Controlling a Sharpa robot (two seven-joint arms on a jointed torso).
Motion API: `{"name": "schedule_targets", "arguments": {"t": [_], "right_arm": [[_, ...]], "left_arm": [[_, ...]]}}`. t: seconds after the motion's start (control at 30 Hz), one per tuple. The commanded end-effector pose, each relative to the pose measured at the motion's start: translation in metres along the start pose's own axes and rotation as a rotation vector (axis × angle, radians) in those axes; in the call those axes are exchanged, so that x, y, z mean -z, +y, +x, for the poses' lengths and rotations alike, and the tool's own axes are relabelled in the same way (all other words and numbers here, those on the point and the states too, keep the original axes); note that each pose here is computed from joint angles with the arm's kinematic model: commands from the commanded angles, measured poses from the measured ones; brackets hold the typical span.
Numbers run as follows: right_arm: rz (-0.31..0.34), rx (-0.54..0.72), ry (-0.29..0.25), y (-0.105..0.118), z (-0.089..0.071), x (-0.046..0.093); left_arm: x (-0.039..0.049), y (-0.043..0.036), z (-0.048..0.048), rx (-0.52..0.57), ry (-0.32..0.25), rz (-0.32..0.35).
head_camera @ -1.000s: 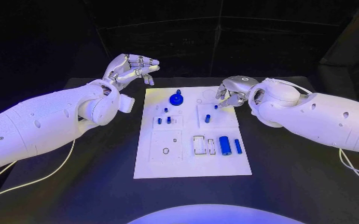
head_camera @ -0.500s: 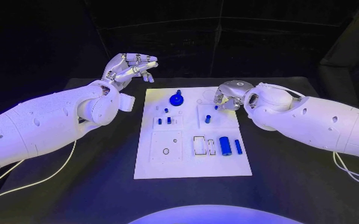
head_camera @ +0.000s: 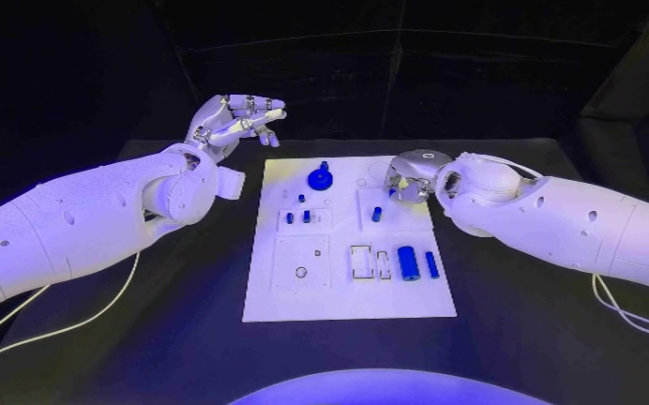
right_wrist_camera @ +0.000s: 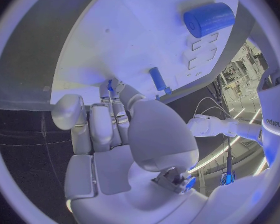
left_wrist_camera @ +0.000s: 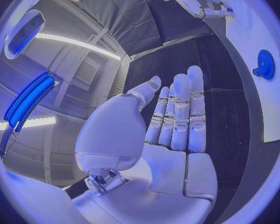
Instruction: Assemble the parts on the task board
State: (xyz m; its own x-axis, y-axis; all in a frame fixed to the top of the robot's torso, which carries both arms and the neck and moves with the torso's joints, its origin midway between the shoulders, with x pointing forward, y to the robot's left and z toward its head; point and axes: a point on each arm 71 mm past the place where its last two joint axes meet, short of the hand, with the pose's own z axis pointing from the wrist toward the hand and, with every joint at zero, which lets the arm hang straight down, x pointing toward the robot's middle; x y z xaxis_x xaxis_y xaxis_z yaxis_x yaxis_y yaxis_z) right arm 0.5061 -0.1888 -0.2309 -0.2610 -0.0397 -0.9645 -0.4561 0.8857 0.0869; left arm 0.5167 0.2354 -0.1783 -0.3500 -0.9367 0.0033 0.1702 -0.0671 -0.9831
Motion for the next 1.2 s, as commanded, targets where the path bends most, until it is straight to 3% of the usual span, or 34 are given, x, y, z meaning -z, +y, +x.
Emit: {"name": "schedule_targets", "arguments": {"t": [0.03,0.47,1.0,1.2], "right_arm": [[-0.007,0.003,0.051,0.001,0.005,-0.001],[0.013,0.018,0.034,0.001,0.005,-0.003],[-0.037,0.003,-0.167,0.006,-0.009,0.006],[-0.043,-0.024,-0.211,0.005,-0.013,0.014]], "left_arm": [[-0.0009,-0.0014,0.0003,0.012,0.000,0.012],[-0.0012,0.0000,-0.0017,0.008,-0.008,0.005],[-0.0006,0.0021,-0.0031,0.009,-0.011,-0.007],[-0.0004,0.0028,-0.0030,0.010,-0.010,-0.011]]}}
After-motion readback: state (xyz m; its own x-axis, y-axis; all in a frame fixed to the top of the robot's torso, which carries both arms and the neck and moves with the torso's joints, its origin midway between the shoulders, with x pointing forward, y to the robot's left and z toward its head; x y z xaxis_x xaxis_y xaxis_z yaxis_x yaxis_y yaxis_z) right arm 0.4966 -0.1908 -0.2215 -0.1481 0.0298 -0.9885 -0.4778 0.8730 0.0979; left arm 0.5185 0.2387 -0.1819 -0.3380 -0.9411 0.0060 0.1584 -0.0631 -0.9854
